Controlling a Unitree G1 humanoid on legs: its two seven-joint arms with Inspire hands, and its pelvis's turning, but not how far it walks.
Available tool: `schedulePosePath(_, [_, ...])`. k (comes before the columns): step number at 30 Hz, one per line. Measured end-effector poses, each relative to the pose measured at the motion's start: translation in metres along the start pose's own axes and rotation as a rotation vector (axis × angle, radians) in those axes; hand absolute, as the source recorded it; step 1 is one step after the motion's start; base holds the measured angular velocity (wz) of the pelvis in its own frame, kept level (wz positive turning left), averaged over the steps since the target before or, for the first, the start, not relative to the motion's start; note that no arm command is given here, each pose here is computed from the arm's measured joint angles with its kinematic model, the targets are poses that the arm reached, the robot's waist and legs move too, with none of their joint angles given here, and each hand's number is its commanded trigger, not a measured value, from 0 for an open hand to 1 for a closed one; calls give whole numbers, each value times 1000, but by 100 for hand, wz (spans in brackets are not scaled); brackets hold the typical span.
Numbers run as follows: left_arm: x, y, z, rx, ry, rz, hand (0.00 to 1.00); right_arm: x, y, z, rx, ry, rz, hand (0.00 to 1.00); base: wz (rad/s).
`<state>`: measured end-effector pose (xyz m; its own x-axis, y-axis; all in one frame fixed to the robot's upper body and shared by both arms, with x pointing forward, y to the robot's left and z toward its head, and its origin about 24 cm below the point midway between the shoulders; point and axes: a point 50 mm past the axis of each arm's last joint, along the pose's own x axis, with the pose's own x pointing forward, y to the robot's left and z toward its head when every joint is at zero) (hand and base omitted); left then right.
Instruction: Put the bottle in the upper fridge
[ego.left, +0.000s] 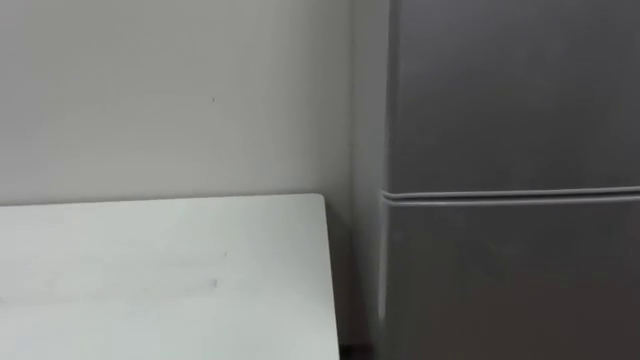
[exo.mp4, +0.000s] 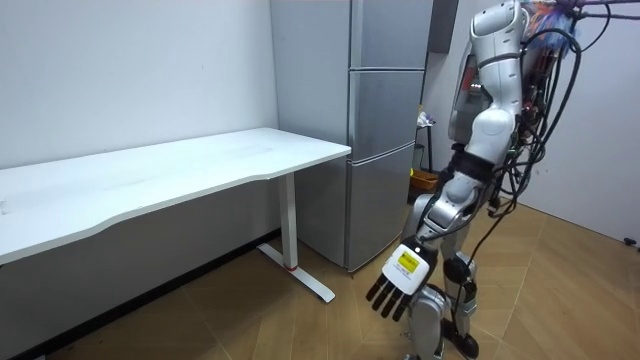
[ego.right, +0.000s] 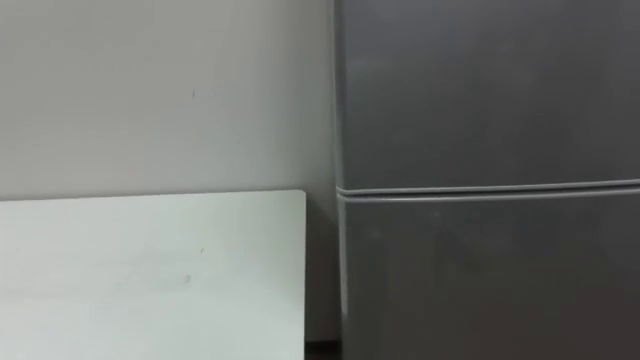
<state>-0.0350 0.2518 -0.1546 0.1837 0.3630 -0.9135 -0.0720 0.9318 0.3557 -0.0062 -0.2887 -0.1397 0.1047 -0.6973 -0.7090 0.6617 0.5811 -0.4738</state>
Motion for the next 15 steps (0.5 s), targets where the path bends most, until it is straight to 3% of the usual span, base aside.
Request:
schedulePosePath(6, [-1,-8,0,-8,2,-17,0,-7,16,-22,-52,115,240,0,3])
schedulePosePath(15, [0,-14,3,49,10,-32,0,-13,46,-22,-115,166,482,0,2])
